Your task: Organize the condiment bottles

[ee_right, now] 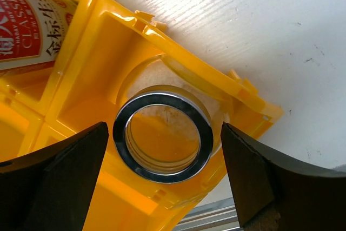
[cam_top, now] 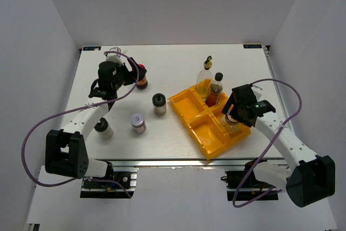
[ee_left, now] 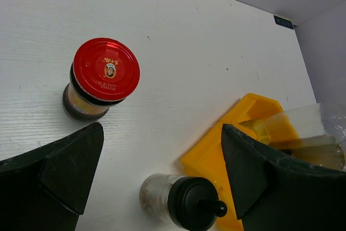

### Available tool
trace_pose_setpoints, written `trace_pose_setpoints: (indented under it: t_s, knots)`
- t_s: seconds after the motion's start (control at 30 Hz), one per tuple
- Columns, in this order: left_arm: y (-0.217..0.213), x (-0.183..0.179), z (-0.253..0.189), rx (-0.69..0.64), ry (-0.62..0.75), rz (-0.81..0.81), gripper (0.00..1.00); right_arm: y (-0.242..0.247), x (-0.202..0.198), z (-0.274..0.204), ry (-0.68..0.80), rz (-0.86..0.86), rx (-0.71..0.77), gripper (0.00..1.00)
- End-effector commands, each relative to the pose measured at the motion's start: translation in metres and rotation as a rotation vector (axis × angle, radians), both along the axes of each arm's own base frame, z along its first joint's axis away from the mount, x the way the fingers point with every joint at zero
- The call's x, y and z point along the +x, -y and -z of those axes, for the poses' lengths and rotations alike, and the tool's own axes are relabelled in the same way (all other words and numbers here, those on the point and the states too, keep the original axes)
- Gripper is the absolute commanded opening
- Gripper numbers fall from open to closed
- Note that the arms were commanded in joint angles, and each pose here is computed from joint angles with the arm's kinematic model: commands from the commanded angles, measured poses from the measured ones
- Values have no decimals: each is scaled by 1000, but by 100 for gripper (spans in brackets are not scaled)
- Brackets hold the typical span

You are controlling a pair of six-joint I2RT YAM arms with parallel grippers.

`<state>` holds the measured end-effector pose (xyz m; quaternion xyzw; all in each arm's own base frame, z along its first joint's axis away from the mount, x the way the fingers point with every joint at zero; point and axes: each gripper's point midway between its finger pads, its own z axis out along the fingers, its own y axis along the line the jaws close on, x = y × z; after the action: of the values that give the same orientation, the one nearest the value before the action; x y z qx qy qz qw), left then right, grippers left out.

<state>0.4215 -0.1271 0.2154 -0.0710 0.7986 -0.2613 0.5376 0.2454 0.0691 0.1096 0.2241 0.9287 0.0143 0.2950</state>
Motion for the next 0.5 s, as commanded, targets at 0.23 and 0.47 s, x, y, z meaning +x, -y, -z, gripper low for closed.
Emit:
trace_pose_setpoints:
  t_s: [0.23, 0.47]
  knots:
    - [13, -12, -35, 82, 28, 50, 98, -6, 11, -69, 225, -117, 39, 89]
    - [-1, -2, -16, 229, -75, -96, 98, -7, 3, -116, 435, -209, 65, 89]
